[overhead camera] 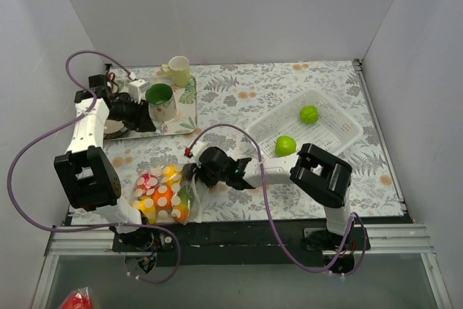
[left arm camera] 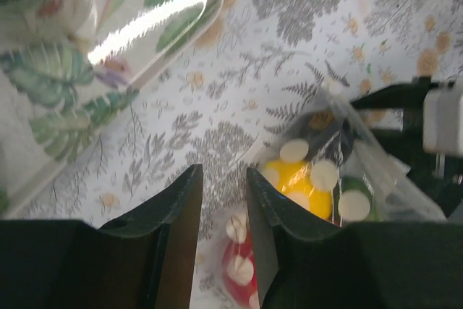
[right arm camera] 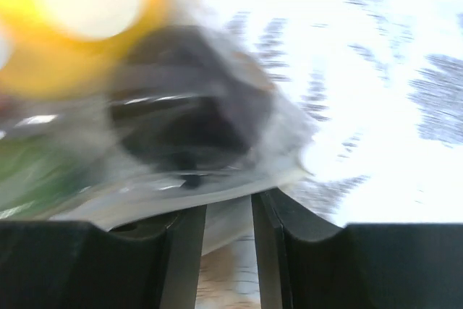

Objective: Open the zip-top bag and remove the fake food

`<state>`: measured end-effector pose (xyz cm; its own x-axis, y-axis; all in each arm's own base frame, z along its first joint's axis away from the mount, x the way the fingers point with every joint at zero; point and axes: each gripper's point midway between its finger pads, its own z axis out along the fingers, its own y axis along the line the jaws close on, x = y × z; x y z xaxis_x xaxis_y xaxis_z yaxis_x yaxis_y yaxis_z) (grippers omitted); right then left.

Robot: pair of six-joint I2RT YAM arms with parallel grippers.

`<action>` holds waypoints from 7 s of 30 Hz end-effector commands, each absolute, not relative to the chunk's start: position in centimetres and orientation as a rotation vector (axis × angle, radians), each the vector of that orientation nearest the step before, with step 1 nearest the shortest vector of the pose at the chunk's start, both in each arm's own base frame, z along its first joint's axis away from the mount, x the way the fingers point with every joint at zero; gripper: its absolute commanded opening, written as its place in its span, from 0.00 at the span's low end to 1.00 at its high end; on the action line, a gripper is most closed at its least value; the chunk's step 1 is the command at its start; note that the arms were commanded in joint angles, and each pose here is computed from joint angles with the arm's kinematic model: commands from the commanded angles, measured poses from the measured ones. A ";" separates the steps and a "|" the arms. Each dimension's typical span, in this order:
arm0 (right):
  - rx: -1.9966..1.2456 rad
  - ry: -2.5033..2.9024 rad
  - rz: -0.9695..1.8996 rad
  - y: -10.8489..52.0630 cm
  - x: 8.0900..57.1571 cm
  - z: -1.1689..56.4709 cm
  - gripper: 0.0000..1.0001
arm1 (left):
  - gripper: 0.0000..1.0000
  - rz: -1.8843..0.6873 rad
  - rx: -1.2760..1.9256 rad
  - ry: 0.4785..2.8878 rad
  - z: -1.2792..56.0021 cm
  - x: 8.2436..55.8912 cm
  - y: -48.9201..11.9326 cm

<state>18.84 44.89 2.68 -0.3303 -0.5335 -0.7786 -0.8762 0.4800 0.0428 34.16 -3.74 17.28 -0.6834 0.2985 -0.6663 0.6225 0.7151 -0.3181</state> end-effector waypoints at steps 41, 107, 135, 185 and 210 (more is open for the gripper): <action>-0.911 2.136 0.617 36.6 19.3 8.3 0.59 | 0.13 -0.932 0.939 2.676 5.4 21.9 -6.9; -1.671 1.963 0.904 35.8 8.2 2.5 0.98 | 0.02 -0.794 0.957 2.652 3.5 25.5 -9.4; -1.617 1.808 0.826 39.0 11.6 7.1 0.92 | 0.02 -0.818 0.971 2.666 2.5 23.8 -9.3; -0.190 2.043 -0.239 15.5 26.7 18.4 0.01 | 0.00 -0.760 0.984 2.646 2.4 24.6 -8.9; -0.057 2.220 -0.365 12.0 37.1 14.9 0.98 | 0.00 -0.783 0.977 2.639 1.8 23.9 -9.2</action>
<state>36.66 10.42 13.80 -0.6631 -0.1827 -0.7259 0.1271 0.9282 -0.3498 23.62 -9.53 2.05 -0.7825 0.5148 -0.3503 0.6226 0.6397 -0.4507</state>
